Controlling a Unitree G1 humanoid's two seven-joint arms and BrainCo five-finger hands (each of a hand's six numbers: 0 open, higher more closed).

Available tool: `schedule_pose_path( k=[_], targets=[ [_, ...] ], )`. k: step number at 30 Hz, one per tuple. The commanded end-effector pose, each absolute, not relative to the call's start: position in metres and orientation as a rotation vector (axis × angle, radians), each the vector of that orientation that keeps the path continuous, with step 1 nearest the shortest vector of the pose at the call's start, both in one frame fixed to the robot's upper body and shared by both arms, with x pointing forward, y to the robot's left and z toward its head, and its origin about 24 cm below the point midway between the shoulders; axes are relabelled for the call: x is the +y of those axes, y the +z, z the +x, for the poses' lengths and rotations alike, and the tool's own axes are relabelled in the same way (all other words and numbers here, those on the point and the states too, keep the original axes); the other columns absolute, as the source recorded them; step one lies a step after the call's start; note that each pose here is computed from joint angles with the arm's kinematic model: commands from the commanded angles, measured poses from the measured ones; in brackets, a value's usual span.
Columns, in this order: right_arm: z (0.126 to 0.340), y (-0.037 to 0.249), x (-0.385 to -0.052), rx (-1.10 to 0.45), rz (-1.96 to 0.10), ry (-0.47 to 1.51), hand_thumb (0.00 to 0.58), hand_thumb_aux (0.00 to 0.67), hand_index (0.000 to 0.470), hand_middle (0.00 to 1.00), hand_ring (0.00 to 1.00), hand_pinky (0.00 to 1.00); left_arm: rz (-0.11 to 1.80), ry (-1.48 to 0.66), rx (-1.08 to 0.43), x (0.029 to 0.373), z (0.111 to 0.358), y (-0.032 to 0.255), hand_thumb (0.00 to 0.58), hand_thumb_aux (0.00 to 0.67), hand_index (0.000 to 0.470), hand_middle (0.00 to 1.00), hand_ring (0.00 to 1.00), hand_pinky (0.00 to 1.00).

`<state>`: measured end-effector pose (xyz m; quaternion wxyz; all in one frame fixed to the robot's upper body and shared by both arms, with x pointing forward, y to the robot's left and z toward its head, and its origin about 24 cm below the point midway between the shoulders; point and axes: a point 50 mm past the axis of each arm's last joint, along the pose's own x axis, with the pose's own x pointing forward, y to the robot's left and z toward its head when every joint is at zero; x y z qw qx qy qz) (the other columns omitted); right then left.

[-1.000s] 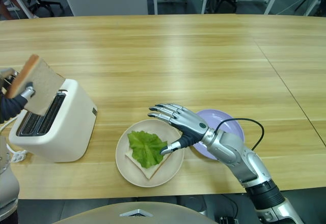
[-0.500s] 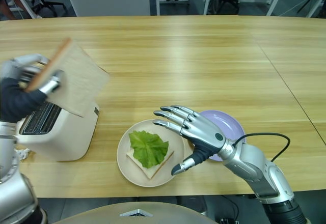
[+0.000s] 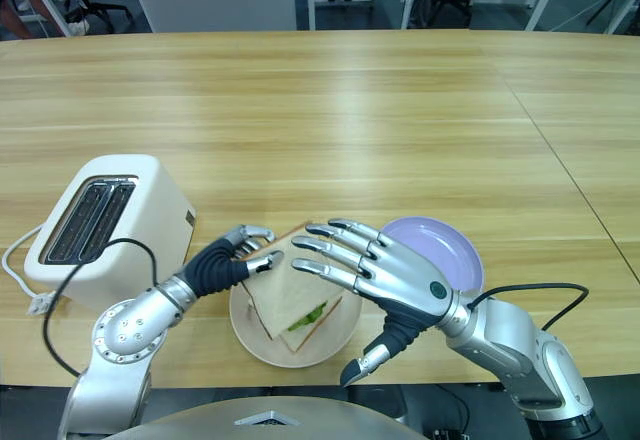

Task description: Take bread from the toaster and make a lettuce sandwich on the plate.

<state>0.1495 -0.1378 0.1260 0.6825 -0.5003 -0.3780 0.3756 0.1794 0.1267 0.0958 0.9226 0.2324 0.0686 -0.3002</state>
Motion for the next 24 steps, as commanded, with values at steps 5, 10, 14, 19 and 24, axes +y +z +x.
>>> schedule_pose_path(
  k=[5, 10, 14, 19, 24],
  targets=[
    [0.144, 0.085, -0.134, -0.533, -1.229, 1.099, 0.0, 0.0, 0.0, 0.0, 0.0, 0.0, 0.502, -0.598, 0.244, 0.127, 0.193, 0.06, 0.58, 0.67, 0.46, 1.0, 1.0, 1.0],
    [0.145, 0.071, -0.13, -0.392, -1.283, 1.212, 0.0, 0.0, 0.0, 0.0, 0.0, 0.0, 0.537, -0.595, 0.287, 0.126, 0.193, 0.041, 0.58, 0.67, 0.46, 1.0, 1.0, 1.0],
    [0.155, 0.059, -0.12, -0.344, -1.333, 1.257, 0.0, 0.0, 0.0, 0.0, 0.0, 0.0, 0.61, -0.608, 0.311, 0.127, 0.19, 0.03, 0.58, 0.67, 0.46, 1.0, 1.0, 1.0],
    [0.165, 0.048, -0.111, -0.305, -1.355, 1.306, 0.0, 0.0, 0.0, 0.0, 0.0, 0.0, 0.682, -0.643, 0.334, 0.124, 0.185, 0.022, 0.58, 0.67, 0.46, 1.0, 1.0, 1.0],
    [0.169, 0.037, -0.102, -0.256, -1.363, 1.403, 0.0, 0.0, 0.0, 0.0, 0.0, 0.0, 0.837, -0.642, 0.293, 0.126, 0.187, 0.023, 0.58, 0.67, 0.46, 1.0, 1.0, 1.0]
  ],
)
